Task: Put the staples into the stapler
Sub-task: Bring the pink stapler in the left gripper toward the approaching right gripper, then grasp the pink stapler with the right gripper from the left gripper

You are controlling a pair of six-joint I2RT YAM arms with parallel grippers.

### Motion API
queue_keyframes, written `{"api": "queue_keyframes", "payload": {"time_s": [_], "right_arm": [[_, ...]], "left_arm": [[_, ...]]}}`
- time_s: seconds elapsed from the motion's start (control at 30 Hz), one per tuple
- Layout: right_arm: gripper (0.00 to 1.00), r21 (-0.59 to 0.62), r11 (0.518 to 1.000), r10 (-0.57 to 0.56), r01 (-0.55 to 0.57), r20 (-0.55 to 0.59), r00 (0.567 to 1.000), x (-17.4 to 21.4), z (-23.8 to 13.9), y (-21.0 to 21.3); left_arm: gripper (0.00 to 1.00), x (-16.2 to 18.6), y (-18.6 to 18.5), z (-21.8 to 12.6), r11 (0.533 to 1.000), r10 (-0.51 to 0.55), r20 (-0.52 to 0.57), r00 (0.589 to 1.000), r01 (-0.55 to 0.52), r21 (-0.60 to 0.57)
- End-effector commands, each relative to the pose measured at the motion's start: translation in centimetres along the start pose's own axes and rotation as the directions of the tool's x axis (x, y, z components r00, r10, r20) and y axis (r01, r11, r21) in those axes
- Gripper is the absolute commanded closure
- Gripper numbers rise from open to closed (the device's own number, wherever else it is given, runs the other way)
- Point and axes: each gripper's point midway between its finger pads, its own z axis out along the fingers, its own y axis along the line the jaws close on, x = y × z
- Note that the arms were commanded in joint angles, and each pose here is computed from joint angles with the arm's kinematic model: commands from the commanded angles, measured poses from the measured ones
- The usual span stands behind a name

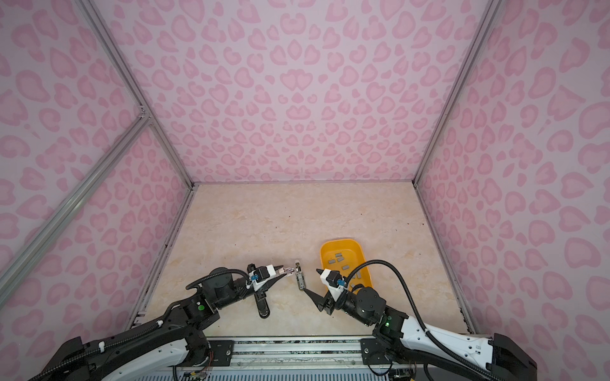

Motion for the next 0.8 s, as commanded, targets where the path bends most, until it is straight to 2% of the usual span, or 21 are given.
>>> {"api": "queue_keyframes", "payload": {"time_s": [0.0,0.17,0.33,0.5,0.77], "right_arm": [[0.28,-0.105,0.986,-0.117,0.128,0.099,0.988,-1.3,-0.9,2.0],[0.32,-0.126,0.98,-0.146,0.156,0.087,0.986,-1.2,-1.1,2.4],[0.25,-0.167,0.974,-0.147,0.154,0.054,0.988,-0.7,-0.7,3.1],[0.26,-0.222,0.962,-0.153,0.161,0.05,0.987,-0.5,-0.5,4.0],[0.28,-0.276,0.948,-0.177,0.155,-0.054,0.983,1.4,1.3,4.9]], "left_arm": [[0.97,-1.3,-1.6,0.0,0.993,0.034,0.035,0.999,-0.038,0.111],[0.97,-2.2,-4.1,-0.5,0.965,0.071,0.084,0.994,-0.09,0.245],[0.97,-2.2,-6.2,-0.3,0.93,0.105,0.075,0.992,-0.124,0.346],[0.97,-2.3,-7.2,0.0,0.91,0.107,0.067,0.992,-0.125,0.395],[0.97,-2.7,-8.2,-0.5,0.886,0.112,0.092,0.989,-0.142,0.442]]}}
